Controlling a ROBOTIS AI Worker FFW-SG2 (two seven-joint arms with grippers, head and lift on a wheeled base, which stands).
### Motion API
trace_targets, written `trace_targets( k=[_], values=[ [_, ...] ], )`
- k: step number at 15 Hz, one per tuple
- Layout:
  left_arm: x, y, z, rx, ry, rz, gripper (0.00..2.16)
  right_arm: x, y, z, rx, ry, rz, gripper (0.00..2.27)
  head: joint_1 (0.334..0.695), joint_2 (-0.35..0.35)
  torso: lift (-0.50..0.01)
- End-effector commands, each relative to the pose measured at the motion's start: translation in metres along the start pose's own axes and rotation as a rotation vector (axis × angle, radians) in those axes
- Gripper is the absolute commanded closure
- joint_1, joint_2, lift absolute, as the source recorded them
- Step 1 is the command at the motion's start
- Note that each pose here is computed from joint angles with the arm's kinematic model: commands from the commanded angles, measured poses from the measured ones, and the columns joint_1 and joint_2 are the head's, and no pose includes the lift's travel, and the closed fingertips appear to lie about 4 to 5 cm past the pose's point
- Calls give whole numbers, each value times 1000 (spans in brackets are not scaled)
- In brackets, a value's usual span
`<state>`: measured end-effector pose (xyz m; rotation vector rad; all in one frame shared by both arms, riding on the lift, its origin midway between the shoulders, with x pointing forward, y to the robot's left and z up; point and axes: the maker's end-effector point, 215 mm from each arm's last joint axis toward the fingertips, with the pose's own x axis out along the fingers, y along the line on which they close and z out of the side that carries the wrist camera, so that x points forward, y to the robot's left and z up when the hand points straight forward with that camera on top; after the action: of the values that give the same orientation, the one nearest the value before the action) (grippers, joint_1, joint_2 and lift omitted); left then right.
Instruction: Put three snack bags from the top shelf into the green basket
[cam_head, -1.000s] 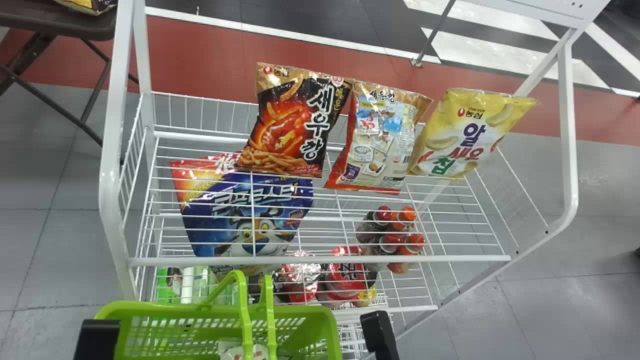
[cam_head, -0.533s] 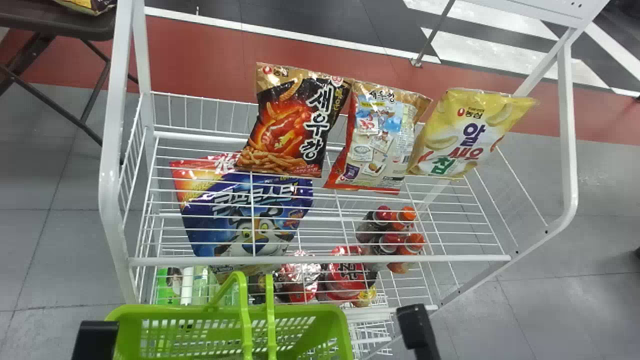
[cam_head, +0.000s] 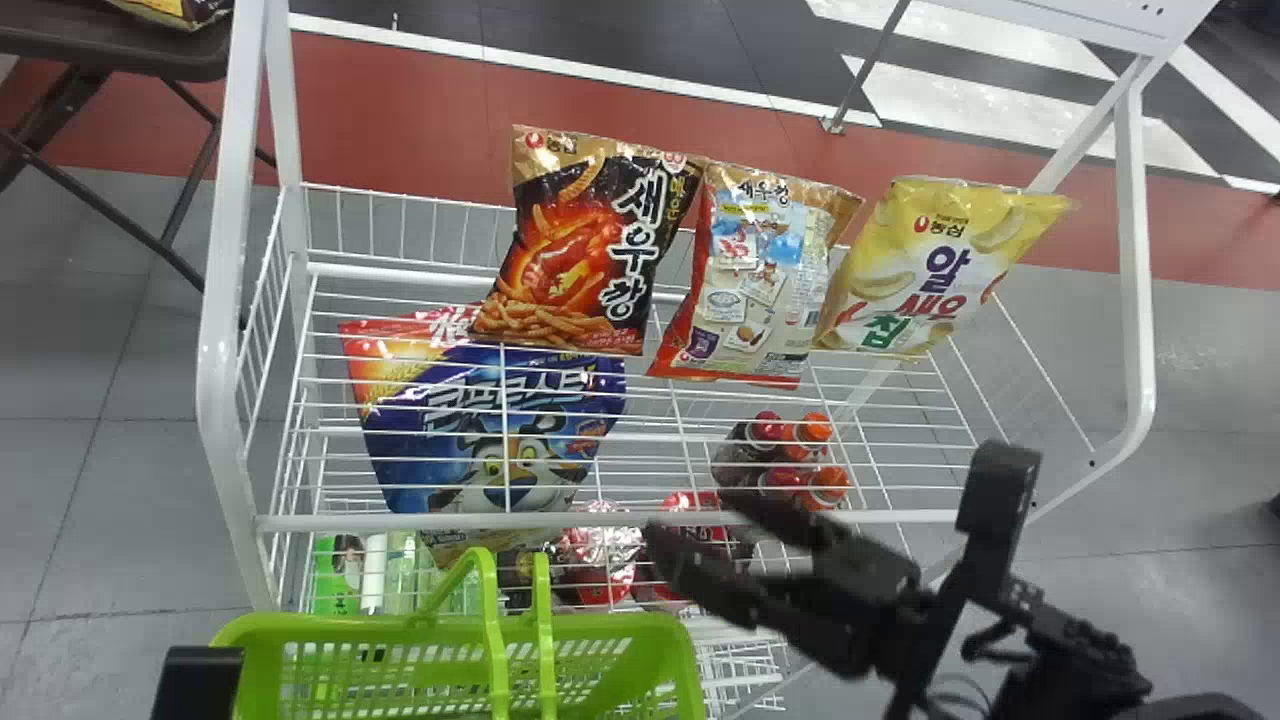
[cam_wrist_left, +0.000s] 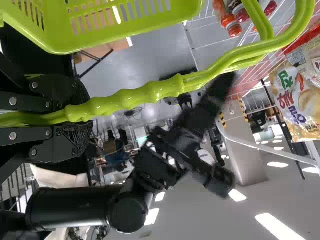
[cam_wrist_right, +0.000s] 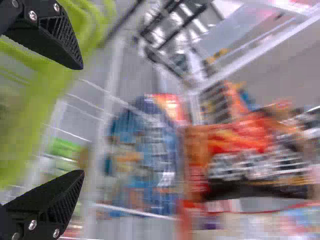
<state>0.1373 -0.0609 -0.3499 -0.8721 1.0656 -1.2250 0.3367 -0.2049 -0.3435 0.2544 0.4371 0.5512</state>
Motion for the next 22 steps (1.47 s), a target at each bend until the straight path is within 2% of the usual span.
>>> trace_targets(
  k=[1,5,7,17,18,19,20,21,22],
  values=[
    [3,-2,-2,1,5,-2,2142,24,5,44,-122,-148,-7,56,695,-350,-50],
    [7,0,-4,4,27,9,2142,85,-2,52,-171,-195,-49,87,695,-350,-50],
    [12,-3,-6,3,52,2,2145,107,-15,72,-228,-284,-111,90,695,-350,-50],
    [7,-2,-6,-9,56,0,2142,188,-51,92,-248,-256,-216,110,695,-350,-50],
    [7,-2,-4,-4,56,0,2142,191,-51,91,-244,-244,-215,572,695,-350,-50],
    [7,-1,-4,-4,55,3,2142,194,-48,85,-236,-226,-205,1565,695,-350,-50],
    [6,-1,-2,-3,53,1,2142,196,-48,77,-224,-194,-200,2040,695,-350,-50],
    [6,0,-2,-5,52,1,2142,196,-46,72,-217,-164,-184,2047,695,-350,-50],
    [6,1,-1,-7,52,1,2142,195,-43,66,-213,-133,-168,2209,695,-350,-50]
  ],
)
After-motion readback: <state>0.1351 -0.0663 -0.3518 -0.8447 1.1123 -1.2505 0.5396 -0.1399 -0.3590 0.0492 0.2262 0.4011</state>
